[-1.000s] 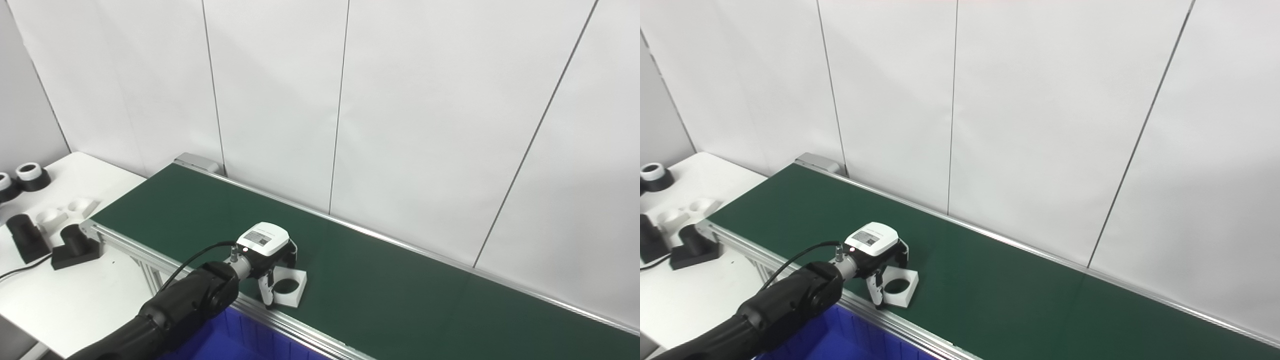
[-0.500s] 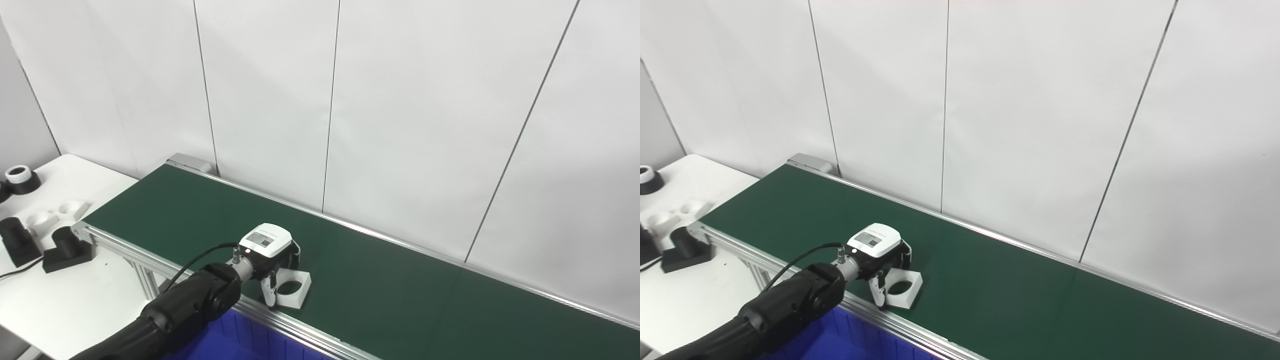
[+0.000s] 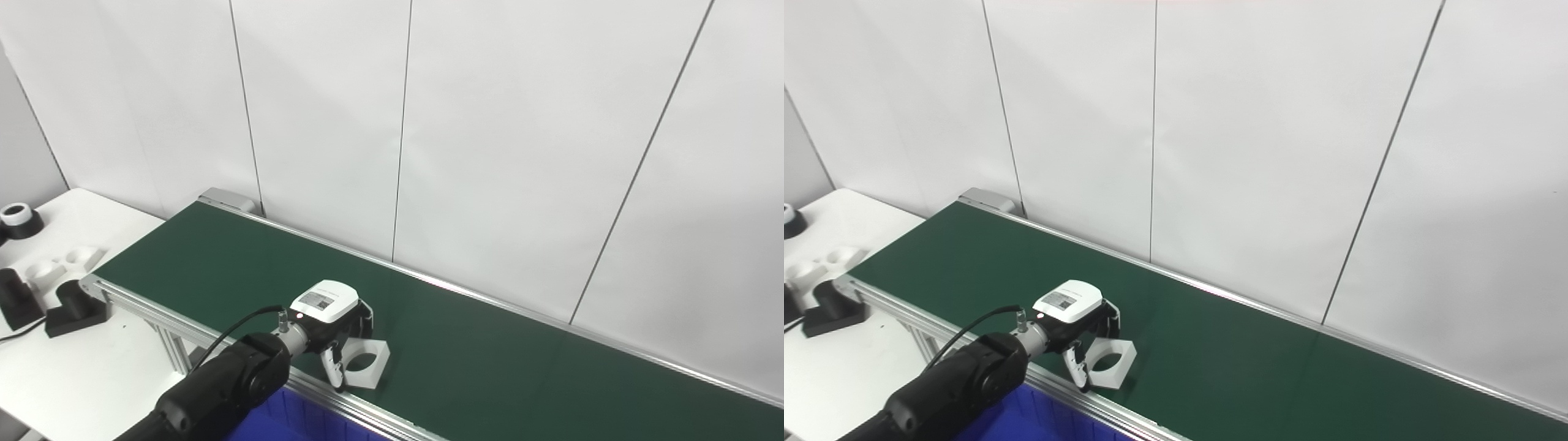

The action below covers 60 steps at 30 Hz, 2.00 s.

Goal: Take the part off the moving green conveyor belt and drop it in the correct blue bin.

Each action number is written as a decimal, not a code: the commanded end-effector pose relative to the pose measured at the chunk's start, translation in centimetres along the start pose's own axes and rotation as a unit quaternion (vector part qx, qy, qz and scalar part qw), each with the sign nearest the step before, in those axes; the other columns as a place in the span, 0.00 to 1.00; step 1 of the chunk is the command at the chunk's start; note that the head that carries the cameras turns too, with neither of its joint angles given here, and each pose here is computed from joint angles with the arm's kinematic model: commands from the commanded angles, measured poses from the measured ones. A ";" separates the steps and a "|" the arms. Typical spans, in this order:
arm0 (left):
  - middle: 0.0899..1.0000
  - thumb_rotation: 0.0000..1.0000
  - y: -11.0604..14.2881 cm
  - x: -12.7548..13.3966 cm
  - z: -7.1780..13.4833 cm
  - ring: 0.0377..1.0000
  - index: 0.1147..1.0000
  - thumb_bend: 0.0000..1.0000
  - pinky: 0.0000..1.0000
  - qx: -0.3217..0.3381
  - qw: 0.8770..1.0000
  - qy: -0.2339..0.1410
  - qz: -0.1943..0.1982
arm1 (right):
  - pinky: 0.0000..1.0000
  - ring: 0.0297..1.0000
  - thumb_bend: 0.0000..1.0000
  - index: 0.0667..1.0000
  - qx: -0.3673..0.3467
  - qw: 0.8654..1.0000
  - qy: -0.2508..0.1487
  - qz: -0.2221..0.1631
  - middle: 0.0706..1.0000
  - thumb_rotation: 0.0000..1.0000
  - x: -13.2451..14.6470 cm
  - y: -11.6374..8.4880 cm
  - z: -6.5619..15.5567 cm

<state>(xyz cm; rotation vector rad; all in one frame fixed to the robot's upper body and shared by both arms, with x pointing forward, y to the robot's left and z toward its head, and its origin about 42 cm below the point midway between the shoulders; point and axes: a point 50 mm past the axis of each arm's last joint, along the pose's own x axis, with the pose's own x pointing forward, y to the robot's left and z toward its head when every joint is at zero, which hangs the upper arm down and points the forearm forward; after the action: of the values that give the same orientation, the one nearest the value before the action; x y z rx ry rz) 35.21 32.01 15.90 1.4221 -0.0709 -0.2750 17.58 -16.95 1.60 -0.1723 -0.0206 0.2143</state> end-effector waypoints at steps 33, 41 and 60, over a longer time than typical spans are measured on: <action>0.38 0.00 11.2 -8.7 5.7 0.43 0.46 0.52 0.51 -0.064 0.987 -0.107 0.104 | 0.67 0.74 0.59 0.86 -0.006 0.999 -0.054 -0.006 0.78 0.63 0.3 -1.5 1.6; 0.41 0.00 11.5 -10.5 6.0 0.43 0.44 0.52 0.50 -0.102 0.980 -0.128 0.110 | 0.69 0.75 0.59 0.86 0.000 0.997 -0.071 -0.009 0.78 0.60 0.4 -2.1 2.7; 0.42 0.00 8.5 -13.3 6.5 0.44 0.43 0.52 0.48 -0.175 0.978 -0.112 0.030 | 0.66 0.72 0.64 0.83 -0.006 0.995 -0.095 -0.016 0.76 0.62 0.4 -4.1 4.1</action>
<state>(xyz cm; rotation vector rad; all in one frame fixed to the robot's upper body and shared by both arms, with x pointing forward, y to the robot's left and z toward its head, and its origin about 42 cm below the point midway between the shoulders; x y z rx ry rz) 22.41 29.97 25.96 1.0146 -0.2090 -0.3922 18.39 -20.25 5.06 -0.1838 -0.1258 0.1991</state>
